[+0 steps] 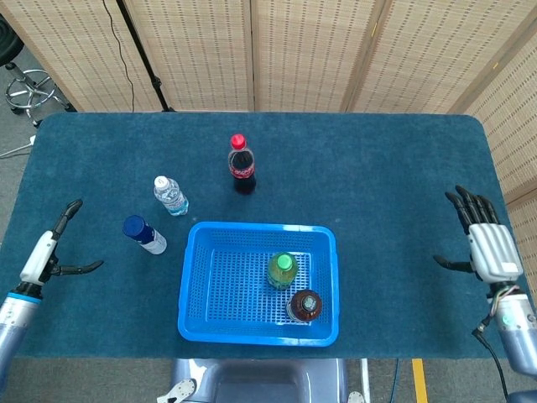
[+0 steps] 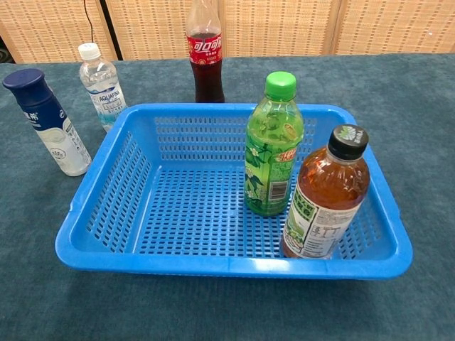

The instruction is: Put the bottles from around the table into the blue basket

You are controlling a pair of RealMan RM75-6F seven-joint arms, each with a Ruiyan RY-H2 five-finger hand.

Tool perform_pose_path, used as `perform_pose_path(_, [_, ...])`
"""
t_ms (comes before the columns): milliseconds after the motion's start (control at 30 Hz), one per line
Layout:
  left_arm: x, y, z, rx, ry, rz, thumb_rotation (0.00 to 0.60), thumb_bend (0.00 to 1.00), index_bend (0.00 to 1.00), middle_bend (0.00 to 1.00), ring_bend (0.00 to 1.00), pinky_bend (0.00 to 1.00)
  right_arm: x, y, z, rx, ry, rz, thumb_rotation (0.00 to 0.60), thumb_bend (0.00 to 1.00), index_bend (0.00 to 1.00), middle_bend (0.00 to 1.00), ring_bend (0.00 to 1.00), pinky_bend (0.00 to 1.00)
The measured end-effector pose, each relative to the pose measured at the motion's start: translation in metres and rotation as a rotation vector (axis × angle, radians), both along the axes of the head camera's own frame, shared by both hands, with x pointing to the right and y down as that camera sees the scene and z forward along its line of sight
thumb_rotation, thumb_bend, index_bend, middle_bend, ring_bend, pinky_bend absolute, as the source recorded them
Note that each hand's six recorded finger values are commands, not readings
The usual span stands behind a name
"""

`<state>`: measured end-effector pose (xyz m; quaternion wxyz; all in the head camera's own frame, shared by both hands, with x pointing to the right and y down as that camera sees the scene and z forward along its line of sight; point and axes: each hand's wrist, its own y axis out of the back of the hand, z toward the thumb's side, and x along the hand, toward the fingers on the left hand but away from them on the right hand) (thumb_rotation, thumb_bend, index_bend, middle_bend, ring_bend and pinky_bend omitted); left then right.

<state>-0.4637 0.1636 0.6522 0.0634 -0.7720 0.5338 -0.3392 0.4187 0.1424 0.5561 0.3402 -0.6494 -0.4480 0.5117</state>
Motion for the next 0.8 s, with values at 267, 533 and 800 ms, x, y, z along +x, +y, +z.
perform_pose_path(267, [0.022,0.005,0.036,-0.045,0.044,-0.005,0.600,0.00,0.00,0.00,0.00,0.00,0.009,0.046,-0.014,0.043,0.073,0.023,0.600,0.00,0.00,0.00,0.00,0.00])
perform_pose_path(533, [0.053,0.001,0.067,-0.095,0.076,0.032,0.600,0.00,0.00,0.00,0.00,0.01,0.006,0.054,-0.021,0.057,0.040,0.005,0.600,0.00,0.00,0.00,0.00,0.00])
perform_pose_path(800, [0.083,-0.005,0.082,-0.103,0.111,0.057,0.600,0.43,0.11,0.11,0.15,0.19,0.002,0.054,-0.021,0.051,0.019,-0.005,0.600,0.00,0.00,0.00,0.00,0.00])
